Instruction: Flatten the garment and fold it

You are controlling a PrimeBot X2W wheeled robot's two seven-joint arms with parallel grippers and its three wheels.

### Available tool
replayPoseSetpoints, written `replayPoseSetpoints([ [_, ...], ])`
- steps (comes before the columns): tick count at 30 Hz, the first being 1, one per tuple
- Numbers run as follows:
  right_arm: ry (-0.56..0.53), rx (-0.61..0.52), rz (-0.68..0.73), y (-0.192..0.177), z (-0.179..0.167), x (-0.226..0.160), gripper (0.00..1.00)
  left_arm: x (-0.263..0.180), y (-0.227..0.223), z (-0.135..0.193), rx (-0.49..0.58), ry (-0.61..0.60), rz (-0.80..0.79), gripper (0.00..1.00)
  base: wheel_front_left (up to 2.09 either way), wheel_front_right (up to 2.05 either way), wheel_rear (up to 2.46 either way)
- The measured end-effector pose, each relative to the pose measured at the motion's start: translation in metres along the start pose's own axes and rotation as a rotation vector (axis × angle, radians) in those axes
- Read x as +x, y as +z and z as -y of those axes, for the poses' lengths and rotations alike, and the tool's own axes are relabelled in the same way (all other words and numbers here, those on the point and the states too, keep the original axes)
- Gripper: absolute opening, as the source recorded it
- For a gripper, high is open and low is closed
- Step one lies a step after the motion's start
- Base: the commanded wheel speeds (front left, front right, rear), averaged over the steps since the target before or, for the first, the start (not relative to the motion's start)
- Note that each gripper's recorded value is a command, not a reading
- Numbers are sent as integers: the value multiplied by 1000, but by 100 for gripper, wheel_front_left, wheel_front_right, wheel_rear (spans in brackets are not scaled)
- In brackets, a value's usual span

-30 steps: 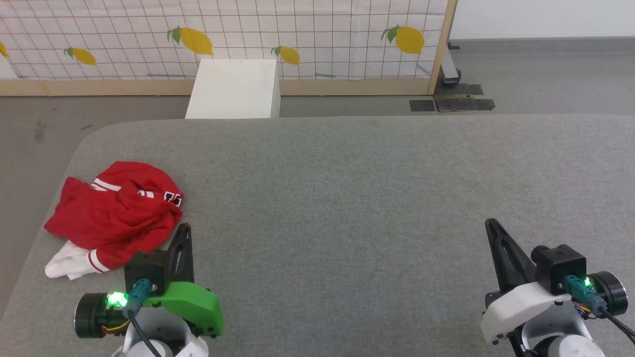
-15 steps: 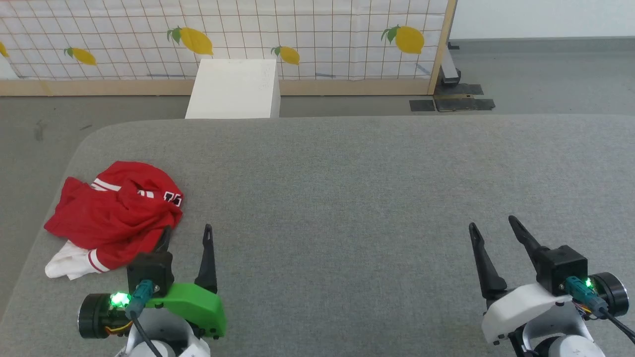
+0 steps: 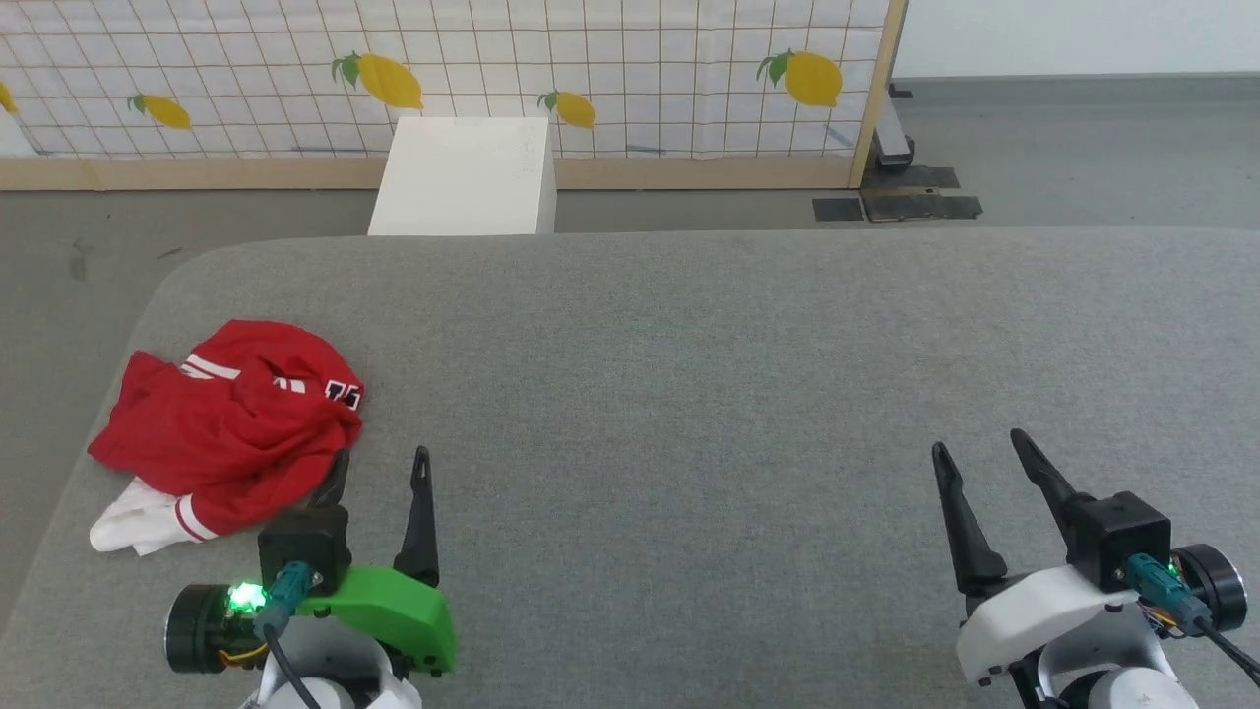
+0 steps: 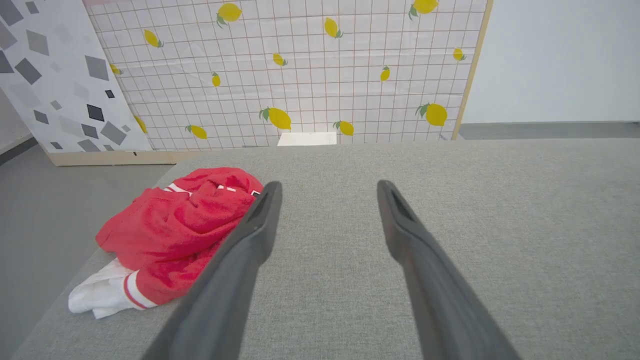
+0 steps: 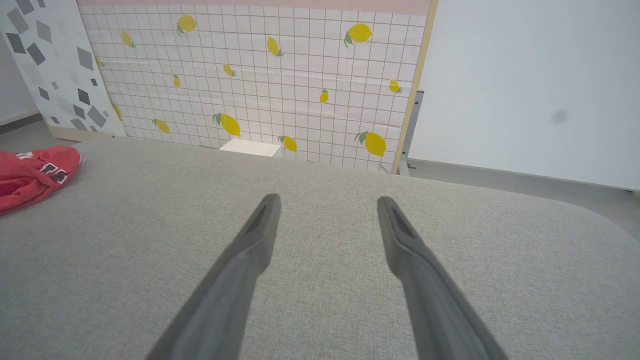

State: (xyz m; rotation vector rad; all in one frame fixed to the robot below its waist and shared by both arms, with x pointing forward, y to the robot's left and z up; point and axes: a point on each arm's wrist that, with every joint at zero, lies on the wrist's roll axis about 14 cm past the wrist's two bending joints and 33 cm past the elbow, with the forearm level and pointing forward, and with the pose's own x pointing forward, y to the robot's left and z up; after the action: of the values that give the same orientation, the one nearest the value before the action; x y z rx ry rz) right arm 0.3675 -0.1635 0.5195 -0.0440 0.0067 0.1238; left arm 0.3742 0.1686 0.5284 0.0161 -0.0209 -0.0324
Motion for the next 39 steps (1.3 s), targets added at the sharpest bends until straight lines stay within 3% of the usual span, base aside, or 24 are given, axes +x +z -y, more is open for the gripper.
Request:
replayPoseSetpoints([
  [39,2,77,18,-10,-3,-3,100,-3,5,9,-52,-17,62,100,0,0,0],
])
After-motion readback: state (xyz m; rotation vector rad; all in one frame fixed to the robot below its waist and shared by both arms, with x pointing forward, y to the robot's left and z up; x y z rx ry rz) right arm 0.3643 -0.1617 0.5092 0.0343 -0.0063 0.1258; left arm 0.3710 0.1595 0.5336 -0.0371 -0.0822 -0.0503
